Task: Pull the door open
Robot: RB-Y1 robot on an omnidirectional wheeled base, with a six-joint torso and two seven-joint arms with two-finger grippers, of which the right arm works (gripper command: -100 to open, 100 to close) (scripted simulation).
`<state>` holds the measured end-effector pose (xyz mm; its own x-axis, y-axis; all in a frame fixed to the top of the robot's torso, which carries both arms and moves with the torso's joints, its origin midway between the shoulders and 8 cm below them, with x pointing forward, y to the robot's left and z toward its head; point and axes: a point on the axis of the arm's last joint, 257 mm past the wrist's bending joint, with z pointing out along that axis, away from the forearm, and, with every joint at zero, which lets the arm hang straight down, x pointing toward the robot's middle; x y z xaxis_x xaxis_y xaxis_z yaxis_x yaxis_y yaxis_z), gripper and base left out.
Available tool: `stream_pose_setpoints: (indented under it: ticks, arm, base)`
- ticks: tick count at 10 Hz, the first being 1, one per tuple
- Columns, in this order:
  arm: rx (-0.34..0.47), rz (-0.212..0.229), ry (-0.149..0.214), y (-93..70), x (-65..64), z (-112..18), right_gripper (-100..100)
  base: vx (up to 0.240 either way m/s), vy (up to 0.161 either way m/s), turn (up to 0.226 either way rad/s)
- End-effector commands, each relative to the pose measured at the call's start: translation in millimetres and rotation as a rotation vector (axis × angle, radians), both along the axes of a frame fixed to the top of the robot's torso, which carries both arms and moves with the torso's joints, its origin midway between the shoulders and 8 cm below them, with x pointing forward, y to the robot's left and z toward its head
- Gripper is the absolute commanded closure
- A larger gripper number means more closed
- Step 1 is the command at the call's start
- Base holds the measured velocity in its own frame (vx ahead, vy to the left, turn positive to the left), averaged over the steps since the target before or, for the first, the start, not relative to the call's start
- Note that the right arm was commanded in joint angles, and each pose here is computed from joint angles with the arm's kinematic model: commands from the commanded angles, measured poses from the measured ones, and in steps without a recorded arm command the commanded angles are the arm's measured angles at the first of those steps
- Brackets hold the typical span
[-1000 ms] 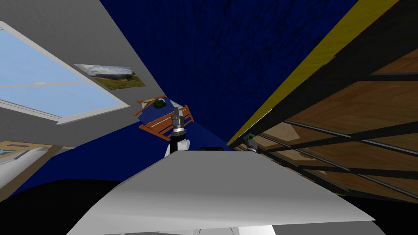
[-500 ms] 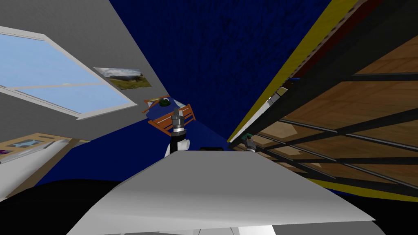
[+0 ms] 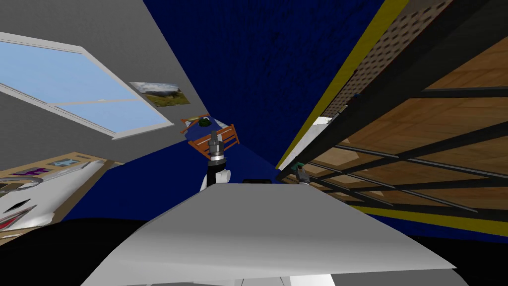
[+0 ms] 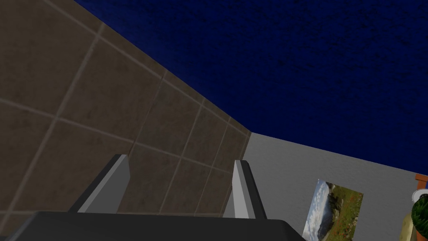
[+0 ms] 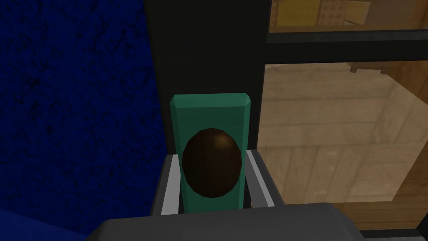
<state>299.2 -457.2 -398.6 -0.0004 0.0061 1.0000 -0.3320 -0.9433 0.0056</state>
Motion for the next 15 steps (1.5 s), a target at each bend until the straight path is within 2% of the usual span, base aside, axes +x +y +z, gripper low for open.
stream_pose_setpoints:
  ticks: [1, 2, 3, 4, 9, 10, 11, 15]
  arm:
    - [0.005, 0.033, 0.001, 10.2, -0.5, -1.3, 100]
    - [0.006, 0.051, 0.0, 15.5, -1.4, -1.4, 100]
    - [0.004, 0.04, 0.001, 13.0, -0.3, -0.9, 100]
    - [0.005, 0.075, 0.004, 22.6, -4.1, -2.5, 100]
    - [0.005, 0.174, 0.001, 46.4, -15.0, -1.5, 100]
    - [0.005, 0.163, 0.0, 44.4, -12.1, -0.4, 100]
    - [0.007, 0.186, 0.004, 48.4, -16.6, -2.4, 100]
    - [0.006, 0.224, 0.002, 50.3, -22.3, -1.8, 100]
  base:
    - [-0.261, -0.036, 0.061]
    - [-0.249, -0.014, 0.055]
    - [-0.106, 0.007, 0.019]
    - [-0.171, -0.011, 0.071]
    - [-0.243, -0.038, 0.076]
    - [-0.114, -0.009, 0.02]
    - [-0.162, -0.012, 0.144]
    - [-0.237, -0.027, 0.127]
